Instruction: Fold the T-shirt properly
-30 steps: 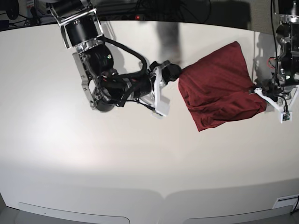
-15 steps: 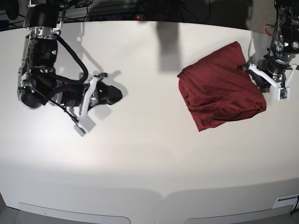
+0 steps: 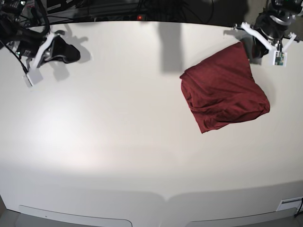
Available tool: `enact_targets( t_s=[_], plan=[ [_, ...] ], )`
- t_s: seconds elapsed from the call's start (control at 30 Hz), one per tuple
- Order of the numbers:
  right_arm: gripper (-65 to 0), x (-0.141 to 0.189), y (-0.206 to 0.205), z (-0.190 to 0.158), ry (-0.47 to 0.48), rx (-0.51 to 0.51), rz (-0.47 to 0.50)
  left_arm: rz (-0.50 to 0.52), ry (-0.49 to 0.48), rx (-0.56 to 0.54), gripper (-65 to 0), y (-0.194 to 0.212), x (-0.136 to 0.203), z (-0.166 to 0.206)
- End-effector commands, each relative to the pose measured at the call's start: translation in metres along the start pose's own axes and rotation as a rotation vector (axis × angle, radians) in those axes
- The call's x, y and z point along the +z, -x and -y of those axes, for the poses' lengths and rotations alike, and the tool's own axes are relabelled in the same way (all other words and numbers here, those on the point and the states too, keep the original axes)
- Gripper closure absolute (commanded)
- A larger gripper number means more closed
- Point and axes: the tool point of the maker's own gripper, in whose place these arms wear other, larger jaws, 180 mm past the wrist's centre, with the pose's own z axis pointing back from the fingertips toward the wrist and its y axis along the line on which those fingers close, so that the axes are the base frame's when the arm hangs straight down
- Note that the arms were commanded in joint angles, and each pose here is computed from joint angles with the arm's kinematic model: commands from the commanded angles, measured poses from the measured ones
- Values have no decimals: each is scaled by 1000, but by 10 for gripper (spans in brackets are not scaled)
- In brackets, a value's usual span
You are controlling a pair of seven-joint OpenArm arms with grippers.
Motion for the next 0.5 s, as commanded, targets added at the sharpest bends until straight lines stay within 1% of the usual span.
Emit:
enact_targets(
  t_s=[0.0, 0.1, 0.23, 0.33, 0.43, 0.47],
  plan=[
    [0, 9, -1, -1, 6, 2, 18, 7, -31, -18, 0, 1, 7, -6],
    [0, 24, 28, 5, 57, -78, -13, -72, -79, -41, 0, 30, 19, -14],
    [0, 42, 62, 6, 117, -195, -28, -161, -79, -54, 0, 66, 38, -15],
    [0, 48, 87, -1, 139, -285, -37, -239, -93, -61, 0, 99, 48, -22],
    [0, 47, 120, -8, 176, -369, -99, -341, -119, -72, 0, 142, 52, -36],
    [0, 46, 133, -10, 192, -402, -125, -371, -113, -78, 0, 157, 52, -39]
  ],
)
